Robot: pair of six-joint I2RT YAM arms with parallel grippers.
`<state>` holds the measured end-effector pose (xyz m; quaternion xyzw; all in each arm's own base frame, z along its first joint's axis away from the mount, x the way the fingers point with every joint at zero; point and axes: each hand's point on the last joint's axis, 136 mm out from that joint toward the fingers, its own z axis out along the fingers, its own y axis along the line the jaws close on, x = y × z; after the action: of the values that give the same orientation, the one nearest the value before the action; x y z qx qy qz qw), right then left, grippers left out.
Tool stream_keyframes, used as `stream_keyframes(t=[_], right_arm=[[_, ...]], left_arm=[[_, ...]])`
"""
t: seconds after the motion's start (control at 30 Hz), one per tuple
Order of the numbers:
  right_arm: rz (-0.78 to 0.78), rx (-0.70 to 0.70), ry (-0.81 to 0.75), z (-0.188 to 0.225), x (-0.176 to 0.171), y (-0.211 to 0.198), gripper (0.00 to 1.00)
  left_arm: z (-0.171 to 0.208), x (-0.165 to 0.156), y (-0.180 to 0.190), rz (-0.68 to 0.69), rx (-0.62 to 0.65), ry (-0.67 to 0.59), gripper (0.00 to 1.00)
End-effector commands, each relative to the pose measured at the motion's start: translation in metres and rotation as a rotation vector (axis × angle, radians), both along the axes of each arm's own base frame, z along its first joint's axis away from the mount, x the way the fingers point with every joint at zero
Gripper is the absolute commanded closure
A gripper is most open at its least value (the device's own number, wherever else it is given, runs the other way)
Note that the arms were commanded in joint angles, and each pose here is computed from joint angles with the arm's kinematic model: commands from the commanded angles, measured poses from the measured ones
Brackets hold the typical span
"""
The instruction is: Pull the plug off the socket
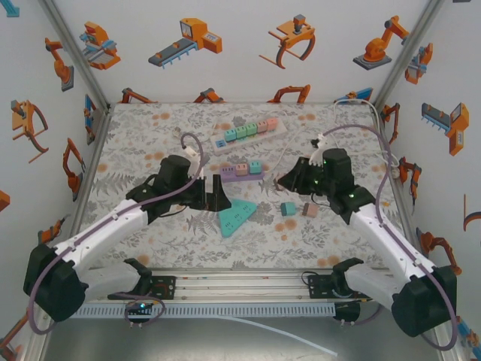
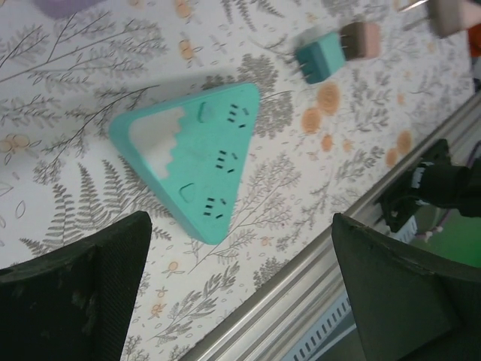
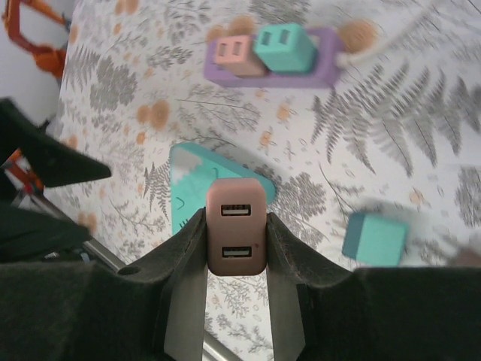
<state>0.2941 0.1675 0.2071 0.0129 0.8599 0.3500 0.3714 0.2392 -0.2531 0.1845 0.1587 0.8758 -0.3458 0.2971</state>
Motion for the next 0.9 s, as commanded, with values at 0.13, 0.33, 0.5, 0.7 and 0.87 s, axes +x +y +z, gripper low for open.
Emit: stream_keyframes(t=[0.13, 0.33, 0.5, 0.7, 0.87], right_arm=[[-0.331, 0.196, 0.171, -0.040, -0.001, -0.060, 0.95], [-0.458, 0.245, 0.240, -0.077, 0.007, -0.093, 0.95], [-0.525, 0.254, 0.289, -0.104, 0.018, -0.115, 0.95], [-0.507, 0.267, 0.330, -0.129, 0.030, -0.119, 0.92], [-0.500, 0.244, 0.366, -0.147, 0.032, -0.120, 0.80]], left_arm=[[0.038, -0.016, -0.015, -0.125, -0.160, -0.130, 0.02], [0.050, -0.025, -0.017, -0.160, -0.212, -0.165, 0.03], [0.048, -0.024, -0.013, -0.141, -0.201, -0.168, 0.03], [0.043, -0.024, -0.011, -0.124, -0.187, -0.161, 0.03], [0.042, -0.022, -0.008, -0.108, -0.174, -0.168, 0.03]])
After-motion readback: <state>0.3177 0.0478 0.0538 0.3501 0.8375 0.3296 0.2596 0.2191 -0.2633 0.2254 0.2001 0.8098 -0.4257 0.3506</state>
